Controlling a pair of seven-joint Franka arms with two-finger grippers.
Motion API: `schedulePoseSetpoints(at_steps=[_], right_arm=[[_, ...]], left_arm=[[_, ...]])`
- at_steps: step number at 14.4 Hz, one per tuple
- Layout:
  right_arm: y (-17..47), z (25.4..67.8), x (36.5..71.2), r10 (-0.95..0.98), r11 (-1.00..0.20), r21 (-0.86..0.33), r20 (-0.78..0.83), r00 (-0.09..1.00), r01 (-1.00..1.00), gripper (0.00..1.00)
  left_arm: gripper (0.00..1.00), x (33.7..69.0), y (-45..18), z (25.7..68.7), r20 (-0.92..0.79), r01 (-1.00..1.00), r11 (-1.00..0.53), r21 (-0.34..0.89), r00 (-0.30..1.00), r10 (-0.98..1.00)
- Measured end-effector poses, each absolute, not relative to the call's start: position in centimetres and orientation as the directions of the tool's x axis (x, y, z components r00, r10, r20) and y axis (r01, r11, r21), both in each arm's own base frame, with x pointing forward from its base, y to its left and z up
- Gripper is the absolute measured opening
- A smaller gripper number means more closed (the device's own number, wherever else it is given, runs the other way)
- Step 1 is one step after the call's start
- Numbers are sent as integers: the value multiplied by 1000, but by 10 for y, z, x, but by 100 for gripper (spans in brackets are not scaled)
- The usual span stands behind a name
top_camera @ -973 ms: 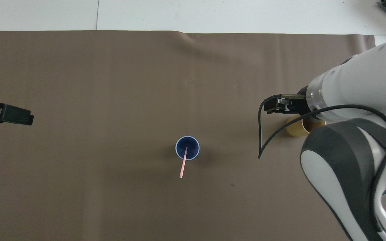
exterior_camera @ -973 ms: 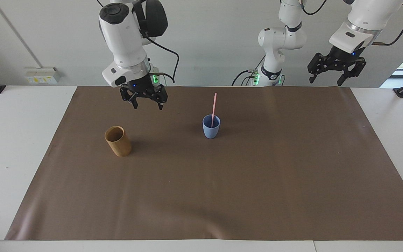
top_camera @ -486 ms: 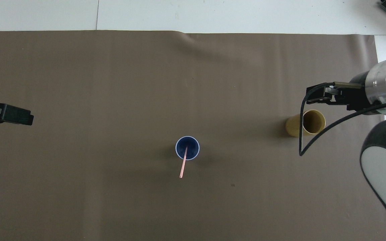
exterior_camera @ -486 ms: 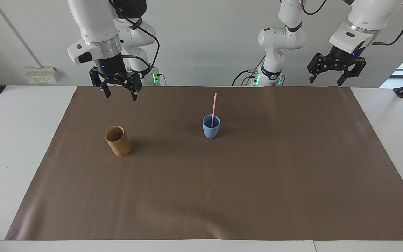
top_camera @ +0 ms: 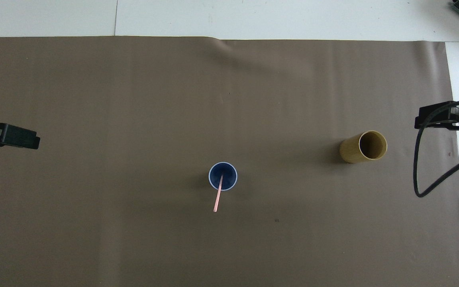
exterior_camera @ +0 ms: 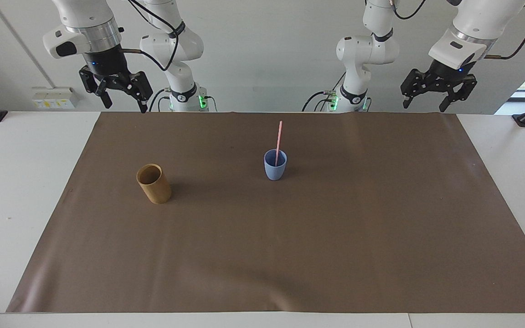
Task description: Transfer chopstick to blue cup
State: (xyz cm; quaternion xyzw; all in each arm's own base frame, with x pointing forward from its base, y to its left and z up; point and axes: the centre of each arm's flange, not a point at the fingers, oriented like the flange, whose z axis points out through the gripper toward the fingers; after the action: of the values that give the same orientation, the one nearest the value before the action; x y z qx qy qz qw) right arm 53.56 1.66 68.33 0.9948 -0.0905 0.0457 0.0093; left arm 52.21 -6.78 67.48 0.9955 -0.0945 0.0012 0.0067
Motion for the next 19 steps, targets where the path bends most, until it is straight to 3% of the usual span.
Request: schedulePoseSetpoints(at_steps=[8,19], right_arm=[[-22,655,529,-191,-981,31,10,981,-191,100],[-14,653,523,-137,-990,32,2,991,-137,100]], left_arm=[[100,522,-68,675,4,-189,-982,13,982,-189],[100,522,-68,675,4,-189,-982,13,982,-189]])
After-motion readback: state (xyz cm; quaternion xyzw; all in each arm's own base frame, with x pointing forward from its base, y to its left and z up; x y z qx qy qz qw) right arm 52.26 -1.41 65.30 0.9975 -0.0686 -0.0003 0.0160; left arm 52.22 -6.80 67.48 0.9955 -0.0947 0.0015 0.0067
